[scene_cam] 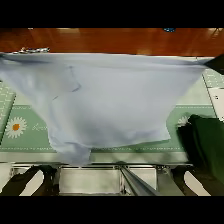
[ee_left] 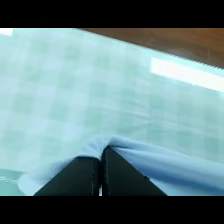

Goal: Fold the shirts.

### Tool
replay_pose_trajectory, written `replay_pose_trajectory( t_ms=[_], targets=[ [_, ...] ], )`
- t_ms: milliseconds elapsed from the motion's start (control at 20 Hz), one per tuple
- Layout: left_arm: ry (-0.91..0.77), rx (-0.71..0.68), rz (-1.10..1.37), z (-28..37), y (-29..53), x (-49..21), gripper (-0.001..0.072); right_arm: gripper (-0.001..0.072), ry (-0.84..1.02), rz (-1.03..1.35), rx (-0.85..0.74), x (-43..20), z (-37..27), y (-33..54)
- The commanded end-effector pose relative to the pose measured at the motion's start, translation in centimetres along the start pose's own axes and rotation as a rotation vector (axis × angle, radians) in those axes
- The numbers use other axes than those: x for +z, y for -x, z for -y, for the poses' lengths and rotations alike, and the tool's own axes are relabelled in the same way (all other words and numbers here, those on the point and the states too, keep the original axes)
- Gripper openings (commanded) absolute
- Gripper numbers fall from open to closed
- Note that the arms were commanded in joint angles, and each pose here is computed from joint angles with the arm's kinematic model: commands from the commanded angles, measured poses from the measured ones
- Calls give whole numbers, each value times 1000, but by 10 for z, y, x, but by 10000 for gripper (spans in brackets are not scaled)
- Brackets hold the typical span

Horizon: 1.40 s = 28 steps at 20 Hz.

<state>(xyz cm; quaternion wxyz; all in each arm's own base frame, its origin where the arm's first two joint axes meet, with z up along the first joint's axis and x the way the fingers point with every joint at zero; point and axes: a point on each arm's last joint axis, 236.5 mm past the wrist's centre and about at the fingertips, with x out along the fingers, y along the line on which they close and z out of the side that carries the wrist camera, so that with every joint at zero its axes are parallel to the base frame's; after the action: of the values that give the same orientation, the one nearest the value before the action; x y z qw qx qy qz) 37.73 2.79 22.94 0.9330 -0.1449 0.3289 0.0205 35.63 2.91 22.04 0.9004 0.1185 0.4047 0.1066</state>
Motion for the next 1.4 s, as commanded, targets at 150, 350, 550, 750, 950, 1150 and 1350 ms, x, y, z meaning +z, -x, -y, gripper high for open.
replay_pose_trajectory(
  t_ms=[150, 350, 550, 750, 950, 1150, 1350],
  targets=[
    [134, -10, -115, -19, -181, -23, 23, 21, -156, -32, 154, 25, 44, -178],
    [197, -33, -245, -19, -247, -58, 23, 21, -233, -84, 163, 26, 73, -249],
    [296, -80, -365, -10, -269, -95, 23, 21, -329, -88, 161, 24, 87, -281],
    [276, -91, -448, -9, -258, -111, 23, 21, -323, -154, 185, 9, 80, -278],
    [146, -102, -603, -22, -231, -139, 23, 21, -282, -353, 200, -37, 81, -261],
    [100, -110, -722, -27, -220, -171, 23, 21, -259, -483, 118, -75, 100, -258],
    [96, -115, -806, -21, -222, -206, 23, 21, -319, -500, 108, -90, 104, -268]
  ],
)
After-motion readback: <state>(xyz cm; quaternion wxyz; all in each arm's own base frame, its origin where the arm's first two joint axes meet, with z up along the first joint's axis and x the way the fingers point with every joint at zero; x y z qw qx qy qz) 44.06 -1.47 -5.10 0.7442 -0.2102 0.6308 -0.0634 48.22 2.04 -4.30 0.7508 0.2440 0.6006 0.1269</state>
